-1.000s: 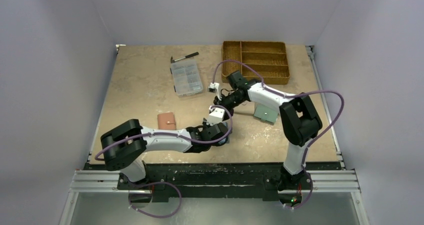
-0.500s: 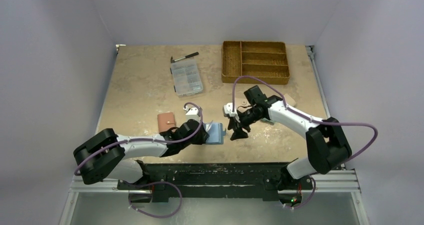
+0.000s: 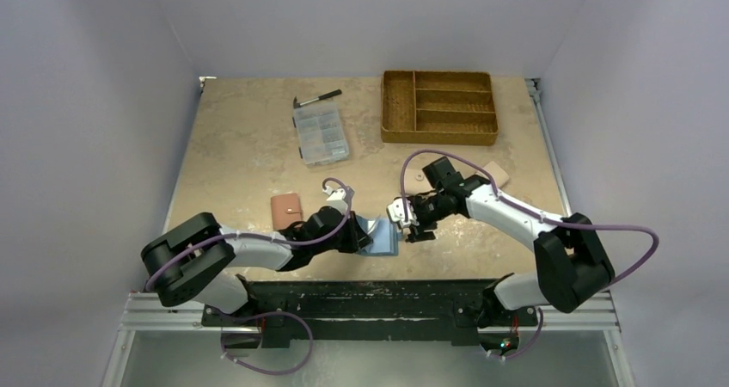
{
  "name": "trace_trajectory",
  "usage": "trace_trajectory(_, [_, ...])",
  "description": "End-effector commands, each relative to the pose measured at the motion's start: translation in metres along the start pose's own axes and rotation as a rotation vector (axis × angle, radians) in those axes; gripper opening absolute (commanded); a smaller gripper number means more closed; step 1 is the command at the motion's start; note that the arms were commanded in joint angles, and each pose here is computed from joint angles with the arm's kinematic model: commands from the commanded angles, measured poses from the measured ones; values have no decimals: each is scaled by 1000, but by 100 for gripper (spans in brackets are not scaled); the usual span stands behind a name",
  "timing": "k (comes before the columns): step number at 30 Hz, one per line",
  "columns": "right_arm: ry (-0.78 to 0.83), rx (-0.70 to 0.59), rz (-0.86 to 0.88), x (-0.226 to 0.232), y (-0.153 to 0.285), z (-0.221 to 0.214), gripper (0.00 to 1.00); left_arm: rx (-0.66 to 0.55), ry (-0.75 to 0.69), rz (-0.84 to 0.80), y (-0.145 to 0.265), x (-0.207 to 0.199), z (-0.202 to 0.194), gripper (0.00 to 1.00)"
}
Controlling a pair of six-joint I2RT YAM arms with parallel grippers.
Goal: Take the credit cards out of the card holder
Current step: Open the card holder at the center of the board.
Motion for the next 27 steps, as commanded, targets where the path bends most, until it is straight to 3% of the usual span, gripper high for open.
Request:
trace_trajectory(1, [128,88,16,3,-1,-8,67,32,8,-86,-7,-15,1,0])
trace_trajectory(8, [161,132,102,11,-12,-9,65,45,-24,-71,-12,-19,5,0])
trace_trajectory(16, [177,185,156,16,-13,-15,31,18,-50,25,-10,-10,13,0])
trace_trajectory(24, [166,208,156,17,-14,-19,26,-8,-73,89,-10,-5,20,0])
trace_trajectory(27, [158,213,152,16,-14,-20,11,-13,-83,108,-10,-4,21,0])
Point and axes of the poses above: each gripper's point midway between its finger pads, its own y axis back along the fingers, its own x axis along the line the jaws close on, z = x × y, the point moved 7 cm from there along y, back along the fingers, and after that the axes turned 11 degrees about y, right-handed, at the moved point
